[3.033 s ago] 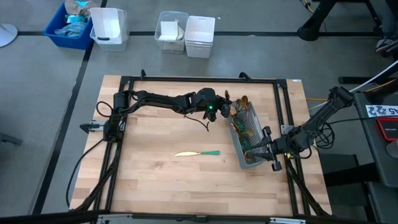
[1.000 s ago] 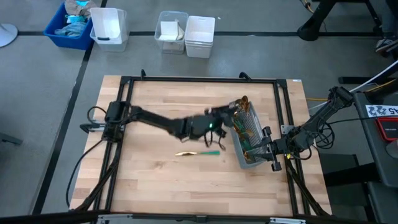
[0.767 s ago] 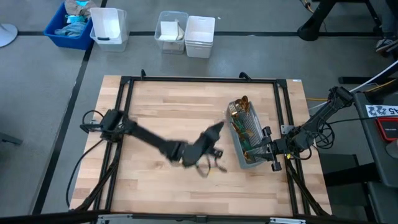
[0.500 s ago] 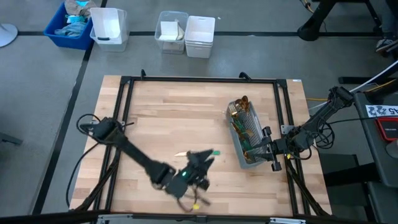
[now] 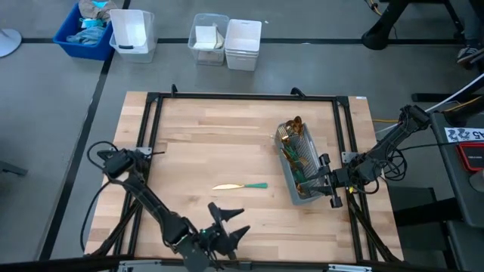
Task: Sort silverware
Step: Put the knife into the bottom section of the basket
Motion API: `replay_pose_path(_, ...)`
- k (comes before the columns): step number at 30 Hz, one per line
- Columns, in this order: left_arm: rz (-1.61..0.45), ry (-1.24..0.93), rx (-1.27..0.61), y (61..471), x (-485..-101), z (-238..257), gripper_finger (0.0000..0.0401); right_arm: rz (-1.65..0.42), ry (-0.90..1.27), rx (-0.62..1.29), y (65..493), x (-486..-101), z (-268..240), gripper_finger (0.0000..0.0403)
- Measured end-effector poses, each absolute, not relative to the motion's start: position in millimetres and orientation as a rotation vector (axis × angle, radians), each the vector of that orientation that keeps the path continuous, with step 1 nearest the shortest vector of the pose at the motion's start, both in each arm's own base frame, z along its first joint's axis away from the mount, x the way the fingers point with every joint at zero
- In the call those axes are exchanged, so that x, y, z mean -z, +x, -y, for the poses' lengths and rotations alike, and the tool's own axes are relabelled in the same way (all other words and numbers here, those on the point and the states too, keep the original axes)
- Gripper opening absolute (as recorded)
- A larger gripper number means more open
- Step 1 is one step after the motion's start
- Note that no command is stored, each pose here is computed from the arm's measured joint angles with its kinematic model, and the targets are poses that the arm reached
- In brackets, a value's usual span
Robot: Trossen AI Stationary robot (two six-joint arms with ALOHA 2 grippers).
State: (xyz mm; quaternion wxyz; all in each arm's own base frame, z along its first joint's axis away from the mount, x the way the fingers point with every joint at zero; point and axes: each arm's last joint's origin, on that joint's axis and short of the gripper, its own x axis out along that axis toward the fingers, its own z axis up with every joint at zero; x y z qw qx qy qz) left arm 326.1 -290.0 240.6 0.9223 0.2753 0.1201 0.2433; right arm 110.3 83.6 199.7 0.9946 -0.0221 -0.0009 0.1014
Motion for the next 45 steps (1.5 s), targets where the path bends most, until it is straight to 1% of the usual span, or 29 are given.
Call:
replay_pose_path(3, -0.218, 0.431, -0.451, 322, -239, 296, 0.0284, 0.002, -0.044, -0.203, 110, -200, -84, 0.0131)
replay_pose_path(7, -0.227, 0.441, -0.457, 327, -238, 290, 0.0284, 0.002, -0.044, -0.203, 110, -200, -84, 0.0131)
replay_pose_path(17, -0.226, 0.241, -0.469, 336, -232, 277, 0.0284, 0.002, -0.044, -0.203, 110, -200, -84, 0.0131)
replay_pose_path(21, -0.270, 0.222, -0.359, 348, -230, 268, 0.0284, 0.002, -0.044, -0.203, 110, -200, -84, 0.0131)
replay_pose_path(26, -0.364, 0.045, -0.149, 359, -224, 260, 0.0284, 0.002, -0.044, -0.203, 110, -200, -84, 0.0131)
replay_pose_path(28, -0.394, 0.012, -0.118, 360, -221, 258, 0.0284, 0.002, -0.044, -0.203, 110, -200, -84, 0.0131)
replay_pose_path(31, -0.412, -0.030, -0.149, 364, -220, 250, 0.0284, 0.002, -0.044, -0.203, 110, -200, -84, 0.0131)
replay_pose_path(36, -0.505, -0.017, -0.251, 374, -210, 221, 0.0284, 0.003, -0.043, -0.203, 110, -200, -84, 0.0131)
replay_pose_path(40, -0.655, -0.005, -0.334, 380, -198, 188, 0.0284, 0.003, -0.039, -0.203, 110, -200, -84, 0.0131)
replay_pose_path(45, -0.840, -0.003, -0.363, 386, -188, 147, 0.0283, 0.024, -0.006, -0.203, 110, -202, -84, 0.0131)
